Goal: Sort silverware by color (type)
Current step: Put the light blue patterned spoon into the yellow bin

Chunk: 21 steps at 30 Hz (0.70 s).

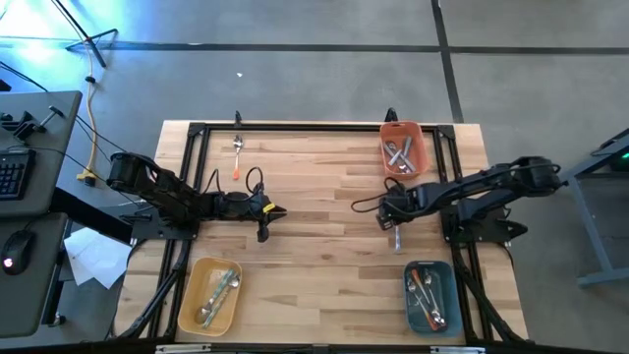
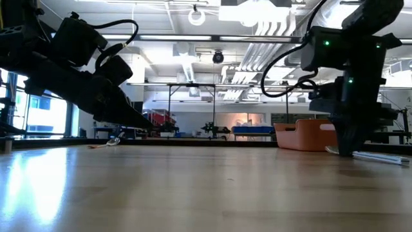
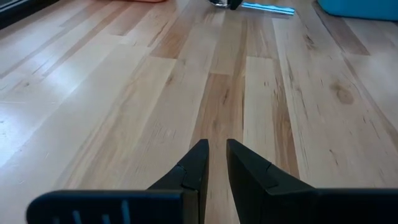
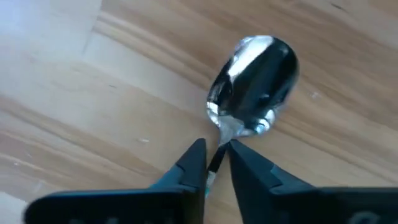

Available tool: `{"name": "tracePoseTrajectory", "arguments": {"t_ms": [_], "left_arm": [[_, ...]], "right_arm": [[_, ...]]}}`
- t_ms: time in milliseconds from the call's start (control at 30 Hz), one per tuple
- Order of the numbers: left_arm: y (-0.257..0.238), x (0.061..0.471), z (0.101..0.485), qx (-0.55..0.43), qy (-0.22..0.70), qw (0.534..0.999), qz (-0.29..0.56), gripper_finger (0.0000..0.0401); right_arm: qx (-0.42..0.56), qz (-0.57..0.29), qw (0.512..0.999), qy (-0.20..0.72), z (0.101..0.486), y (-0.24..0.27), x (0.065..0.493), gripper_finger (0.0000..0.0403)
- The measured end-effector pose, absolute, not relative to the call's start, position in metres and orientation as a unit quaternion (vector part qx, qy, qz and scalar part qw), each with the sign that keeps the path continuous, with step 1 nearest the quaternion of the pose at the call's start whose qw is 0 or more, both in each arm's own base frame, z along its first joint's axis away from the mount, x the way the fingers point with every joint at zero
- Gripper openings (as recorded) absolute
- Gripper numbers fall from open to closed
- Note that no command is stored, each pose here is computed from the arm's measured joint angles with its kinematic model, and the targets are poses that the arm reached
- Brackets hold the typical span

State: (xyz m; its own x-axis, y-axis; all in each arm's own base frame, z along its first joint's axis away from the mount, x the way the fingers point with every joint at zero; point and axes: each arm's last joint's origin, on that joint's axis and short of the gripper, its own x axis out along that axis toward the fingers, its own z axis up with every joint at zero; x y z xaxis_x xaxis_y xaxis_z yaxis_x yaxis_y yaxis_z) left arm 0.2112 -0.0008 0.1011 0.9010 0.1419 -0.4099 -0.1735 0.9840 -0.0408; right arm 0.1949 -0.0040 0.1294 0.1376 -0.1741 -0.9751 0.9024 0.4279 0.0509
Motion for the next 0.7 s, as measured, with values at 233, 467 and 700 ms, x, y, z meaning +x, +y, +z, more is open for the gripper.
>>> {"name": "tracePoseTrajectory", "arguments": {"t_ms": [233,467,700], "left_arm": [[0.000,0.212,0.103,-0.036,0.198,0.975,0.093,0.0046],[-0.003,0.215,0.109,-0.030,0.164,0.985,0.049,0.0047],[-0.005,0.230,0.125,-0.017,0.118,0.993,0.005,0.0071]], "right_arm": [[0.307,-0.349,0.748,0.473,0.141,0.000,0.215,0.0006],[0.226,-0.288,0.853,0.371,0.154,0.006,0.239,0.0003],[0.143,-0.251,0.933,0.216,0.178,0.008,0.266,0.0002]]}}
